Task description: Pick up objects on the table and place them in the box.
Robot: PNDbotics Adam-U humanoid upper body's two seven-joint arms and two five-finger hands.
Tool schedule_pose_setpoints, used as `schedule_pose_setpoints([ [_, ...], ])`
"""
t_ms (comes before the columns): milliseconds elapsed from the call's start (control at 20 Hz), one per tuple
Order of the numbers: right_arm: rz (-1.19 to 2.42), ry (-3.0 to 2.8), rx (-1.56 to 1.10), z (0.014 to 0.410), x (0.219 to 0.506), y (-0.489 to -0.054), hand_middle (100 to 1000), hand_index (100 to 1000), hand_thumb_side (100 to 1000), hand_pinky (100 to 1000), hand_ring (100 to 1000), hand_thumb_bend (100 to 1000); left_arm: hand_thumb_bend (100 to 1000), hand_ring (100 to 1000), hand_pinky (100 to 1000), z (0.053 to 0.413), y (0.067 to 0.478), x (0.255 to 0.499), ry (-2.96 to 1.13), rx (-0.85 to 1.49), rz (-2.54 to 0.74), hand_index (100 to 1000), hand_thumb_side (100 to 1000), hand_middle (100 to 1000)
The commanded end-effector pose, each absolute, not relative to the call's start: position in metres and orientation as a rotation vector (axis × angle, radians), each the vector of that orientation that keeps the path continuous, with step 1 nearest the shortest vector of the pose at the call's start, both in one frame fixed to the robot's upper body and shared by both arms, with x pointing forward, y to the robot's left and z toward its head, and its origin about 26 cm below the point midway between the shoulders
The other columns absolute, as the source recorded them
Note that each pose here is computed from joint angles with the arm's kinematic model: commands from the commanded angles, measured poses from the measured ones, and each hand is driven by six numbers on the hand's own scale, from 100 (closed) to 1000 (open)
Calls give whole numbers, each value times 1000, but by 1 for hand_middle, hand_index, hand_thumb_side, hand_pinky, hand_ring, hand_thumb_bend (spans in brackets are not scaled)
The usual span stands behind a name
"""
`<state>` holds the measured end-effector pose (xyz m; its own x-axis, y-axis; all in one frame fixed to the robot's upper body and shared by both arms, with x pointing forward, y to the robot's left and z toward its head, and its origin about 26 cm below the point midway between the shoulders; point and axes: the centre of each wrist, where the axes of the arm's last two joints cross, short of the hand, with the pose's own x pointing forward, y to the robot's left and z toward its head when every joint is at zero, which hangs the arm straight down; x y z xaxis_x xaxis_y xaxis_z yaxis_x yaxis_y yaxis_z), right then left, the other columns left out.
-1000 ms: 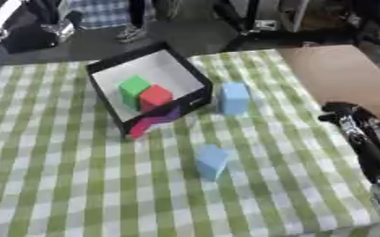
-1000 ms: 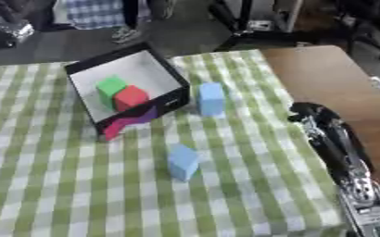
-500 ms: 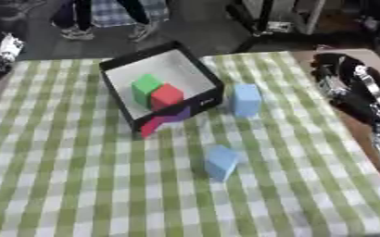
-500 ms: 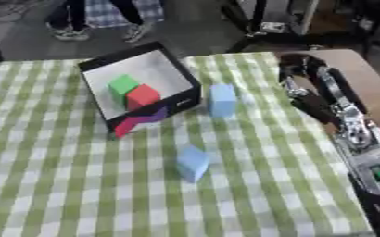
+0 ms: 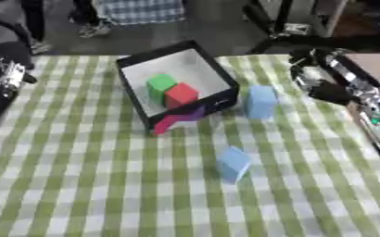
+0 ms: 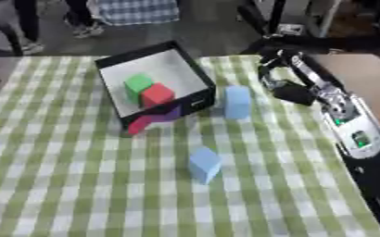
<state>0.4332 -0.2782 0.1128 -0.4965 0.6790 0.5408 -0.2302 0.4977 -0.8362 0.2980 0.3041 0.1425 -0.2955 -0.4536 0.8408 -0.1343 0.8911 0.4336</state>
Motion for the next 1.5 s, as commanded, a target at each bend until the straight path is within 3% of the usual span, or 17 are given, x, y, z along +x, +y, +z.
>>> schedule_pose_setpoints([
  [50, 1272, -1703, -412, 110, 445, -275, 787, 899, 664, 905, 796, 124, 285, 529, 738, 143, 303, 297, -1872, 420, -320, 826, 769, 557],
  [400, 1410, -1597, -453, 89, 457, -260, 812, 920, 634, 912, 818, 294, 281, 529, 738, 126, 297, 296, -1831, 371, -292, 826, 779, 556],
  [900, 1497, -1540, -481, 75, 463, -242, 840, 932, 642, 922, 839, 326, 285, 531, 740, 116, 293, 296, -1812, 342, -279, 828, 787, 558],
  [1500, 1462, -1519, -538, 77, 467, -251, 883, 933, 638, 949, 888, 337, 286, 531, 740, 116, 291, 296, -1815, 322, -285, 829, 790, 559],
])
